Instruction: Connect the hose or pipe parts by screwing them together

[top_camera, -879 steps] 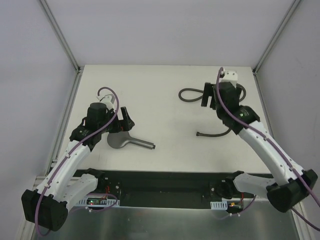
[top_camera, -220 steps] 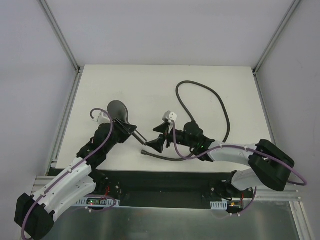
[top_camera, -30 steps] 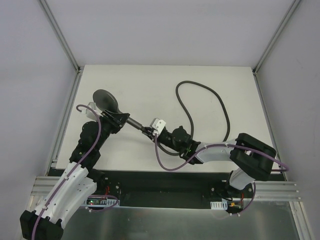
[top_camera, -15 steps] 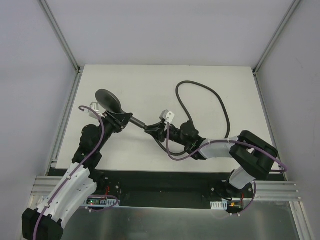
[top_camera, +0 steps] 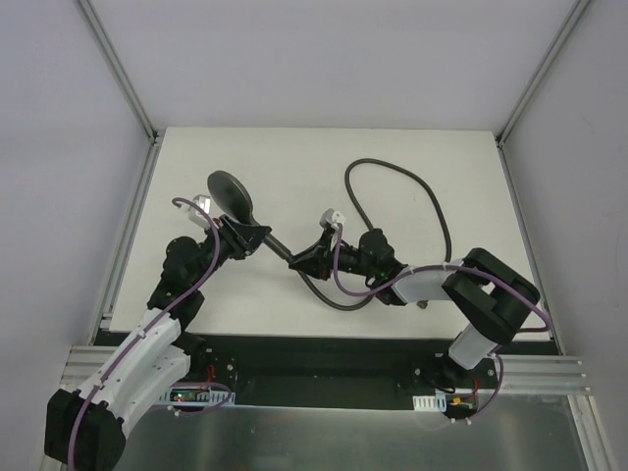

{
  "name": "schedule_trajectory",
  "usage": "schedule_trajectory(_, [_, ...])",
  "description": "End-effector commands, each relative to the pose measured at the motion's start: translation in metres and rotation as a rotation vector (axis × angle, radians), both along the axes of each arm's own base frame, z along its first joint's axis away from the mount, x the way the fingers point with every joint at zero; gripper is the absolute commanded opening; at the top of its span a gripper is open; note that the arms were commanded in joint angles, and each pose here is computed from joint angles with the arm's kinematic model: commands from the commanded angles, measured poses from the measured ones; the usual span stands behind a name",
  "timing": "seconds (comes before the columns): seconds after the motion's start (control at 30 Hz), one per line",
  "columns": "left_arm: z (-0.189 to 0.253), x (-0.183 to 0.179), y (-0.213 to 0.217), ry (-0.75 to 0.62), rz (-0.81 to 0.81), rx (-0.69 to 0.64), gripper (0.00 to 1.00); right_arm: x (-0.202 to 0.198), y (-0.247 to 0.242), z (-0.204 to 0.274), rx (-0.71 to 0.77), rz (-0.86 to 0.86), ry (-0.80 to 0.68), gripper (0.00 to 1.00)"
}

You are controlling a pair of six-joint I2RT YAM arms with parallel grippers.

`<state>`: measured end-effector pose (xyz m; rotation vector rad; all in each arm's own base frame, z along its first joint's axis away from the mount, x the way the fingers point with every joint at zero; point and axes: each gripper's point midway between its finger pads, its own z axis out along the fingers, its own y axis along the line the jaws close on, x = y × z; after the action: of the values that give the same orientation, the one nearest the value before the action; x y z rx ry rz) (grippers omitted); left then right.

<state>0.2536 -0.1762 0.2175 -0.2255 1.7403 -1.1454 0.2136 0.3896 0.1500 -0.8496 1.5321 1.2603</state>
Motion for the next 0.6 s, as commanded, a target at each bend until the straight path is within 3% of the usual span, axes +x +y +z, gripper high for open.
schedule_trajectory(0.0, [0.017,-0.050,-0.043,-0.003,-0.356,-0.022,0.00,-0.015,0.010,0.101,0.321,0.120,-0.204,0.01])
schedule_trajectory(0.27, [0.001,-0.030,-0.027,0.139,-0.191,0.023,0.00,0.002,0.000,0.084,0.199,-0.012,-0.263,0.01])
schedule_trajectory(0.57, [-0.013,-0.029,-0.027,0.177,-0.203,0.074,0.00,-0.002,0.007,0.083,0.009,-0.090,-0.423,0.01])
